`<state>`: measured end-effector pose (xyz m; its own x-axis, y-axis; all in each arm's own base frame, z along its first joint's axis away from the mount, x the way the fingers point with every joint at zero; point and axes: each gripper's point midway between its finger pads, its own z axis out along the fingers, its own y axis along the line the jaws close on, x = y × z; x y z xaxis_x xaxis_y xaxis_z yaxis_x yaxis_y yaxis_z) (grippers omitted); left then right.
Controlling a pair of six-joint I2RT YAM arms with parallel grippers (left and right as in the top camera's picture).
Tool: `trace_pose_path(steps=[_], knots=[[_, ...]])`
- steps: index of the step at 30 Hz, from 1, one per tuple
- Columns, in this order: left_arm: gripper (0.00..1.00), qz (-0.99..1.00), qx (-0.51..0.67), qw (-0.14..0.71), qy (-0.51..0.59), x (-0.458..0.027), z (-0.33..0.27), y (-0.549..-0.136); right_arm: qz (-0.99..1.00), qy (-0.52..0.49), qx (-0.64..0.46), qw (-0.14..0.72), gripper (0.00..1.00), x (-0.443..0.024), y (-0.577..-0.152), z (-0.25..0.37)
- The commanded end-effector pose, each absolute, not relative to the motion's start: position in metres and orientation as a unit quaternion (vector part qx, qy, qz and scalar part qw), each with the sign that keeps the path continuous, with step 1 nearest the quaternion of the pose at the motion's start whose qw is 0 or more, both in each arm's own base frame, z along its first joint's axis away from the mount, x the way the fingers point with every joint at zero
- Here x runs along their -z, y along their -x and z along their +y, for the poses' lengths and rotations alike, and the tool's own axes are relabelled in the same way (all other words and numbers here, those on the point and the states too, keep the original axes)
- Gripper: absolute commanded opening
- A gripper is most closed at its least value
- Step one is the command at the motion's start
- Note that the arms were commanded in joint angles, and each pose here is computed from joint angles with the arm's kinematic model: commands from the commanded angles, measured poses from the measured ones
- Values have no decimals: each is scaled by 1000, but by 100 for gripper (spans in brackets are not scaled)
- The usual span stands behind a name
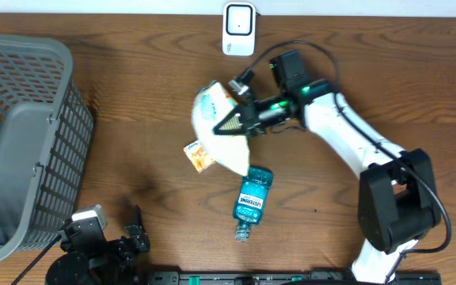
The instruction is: Scan the item barcode
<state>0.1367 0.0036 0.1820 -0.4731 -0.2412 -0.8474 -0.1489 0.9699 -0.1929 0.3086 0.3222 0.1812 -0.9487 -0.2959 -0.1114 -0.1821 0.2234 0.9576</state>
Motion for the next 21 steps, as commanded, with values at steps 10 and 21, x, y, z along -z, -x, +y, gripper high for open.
trace_pose_path(steps=[10, 21], knots=[[98, 856, 50, 500, 116, -182, 3, -137, -738, -81, 632, 220, 1, -114, -294, 360], [98, 856, 50, 500, 116, -182, 3, -137, -746, -68, 643, 157, 16, -87, -336, 336]])
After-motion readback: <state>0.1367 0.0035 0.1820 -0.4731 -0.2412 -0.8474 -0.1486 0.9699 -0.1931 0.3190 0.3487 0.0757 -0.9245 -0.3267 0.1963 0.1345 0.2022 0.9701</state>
